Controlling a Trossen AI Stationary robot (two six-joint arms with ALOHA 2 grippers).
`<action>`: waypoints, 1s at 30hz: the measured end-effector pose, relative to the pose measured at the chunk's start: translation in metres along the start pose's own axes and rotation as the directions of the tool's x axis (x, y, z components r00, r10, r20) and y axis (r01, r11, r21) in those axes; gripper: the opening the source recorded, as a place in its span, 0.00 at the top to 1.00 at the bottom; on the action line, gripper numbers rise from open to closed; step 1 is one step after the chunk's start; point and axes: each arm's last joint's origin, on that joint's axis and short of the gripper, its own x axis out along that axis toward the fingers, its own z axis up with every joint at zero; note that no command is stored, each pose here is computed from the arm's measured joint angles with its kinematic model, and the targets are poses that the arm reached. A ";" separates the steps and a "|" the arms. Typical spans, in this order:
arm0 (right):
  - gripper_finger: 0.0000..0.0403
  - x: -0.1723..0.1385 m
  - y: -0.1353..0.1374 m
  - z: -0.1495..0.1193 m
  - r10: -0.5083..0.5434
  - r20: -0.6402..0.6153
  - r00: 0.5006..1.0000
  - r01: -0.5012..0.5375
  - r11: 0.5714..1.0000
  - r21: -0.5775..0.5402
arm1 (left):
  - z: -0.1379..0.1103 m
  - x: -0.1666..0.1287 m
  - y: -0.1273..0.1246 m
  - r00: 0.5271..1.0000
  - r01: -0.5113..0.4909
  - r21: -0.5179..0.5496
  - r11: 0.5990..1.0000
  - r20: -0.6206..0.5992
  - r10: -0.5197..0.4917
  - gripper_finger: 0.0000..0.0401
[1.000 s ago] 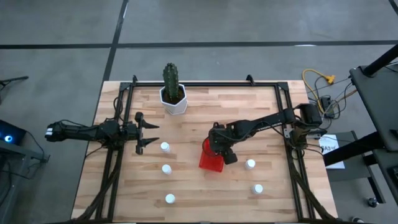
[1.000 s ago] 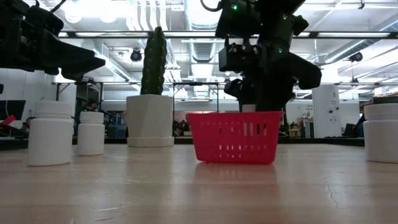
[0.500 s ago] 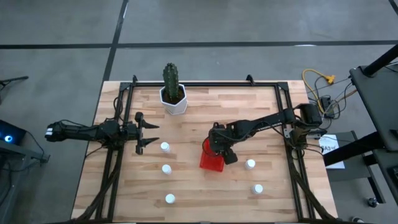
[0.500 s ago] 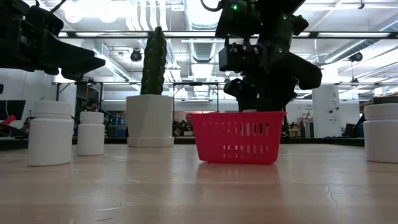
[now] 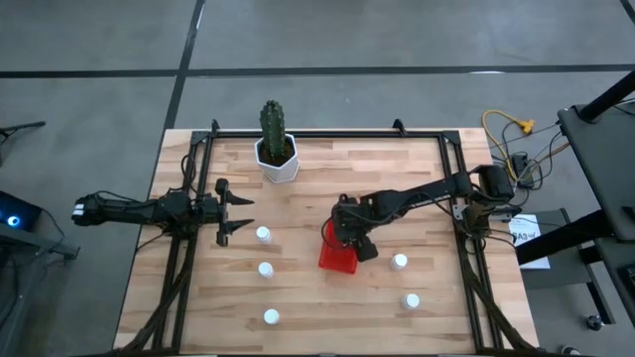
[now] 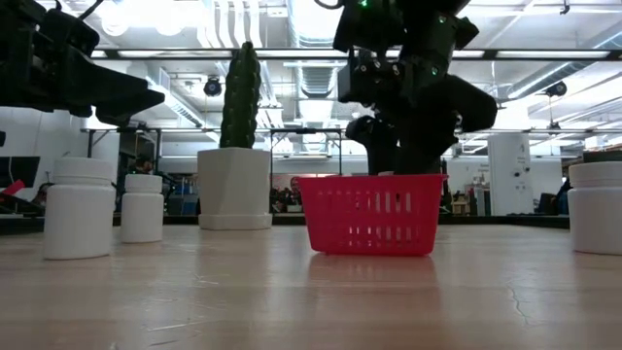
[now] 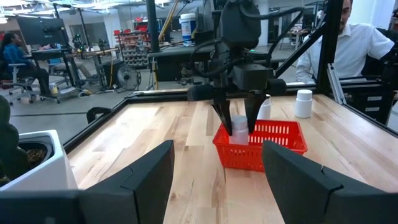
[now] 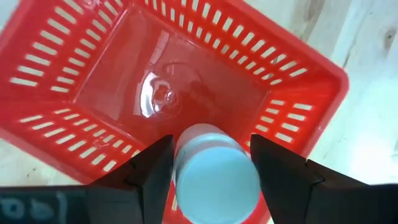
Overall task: Pick and place pill bottles into a basket
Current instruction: Put the white pill bottle into the red bin
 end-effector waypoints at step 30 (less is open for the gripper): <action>0.50 -0.025 -0.003 0.028 -0.012 0.098 0.995 0.014 1.000 -0.019 | 0.000 0.000 0.000 1.000 0.000 0.000 1.000 0.000 0.000 0.44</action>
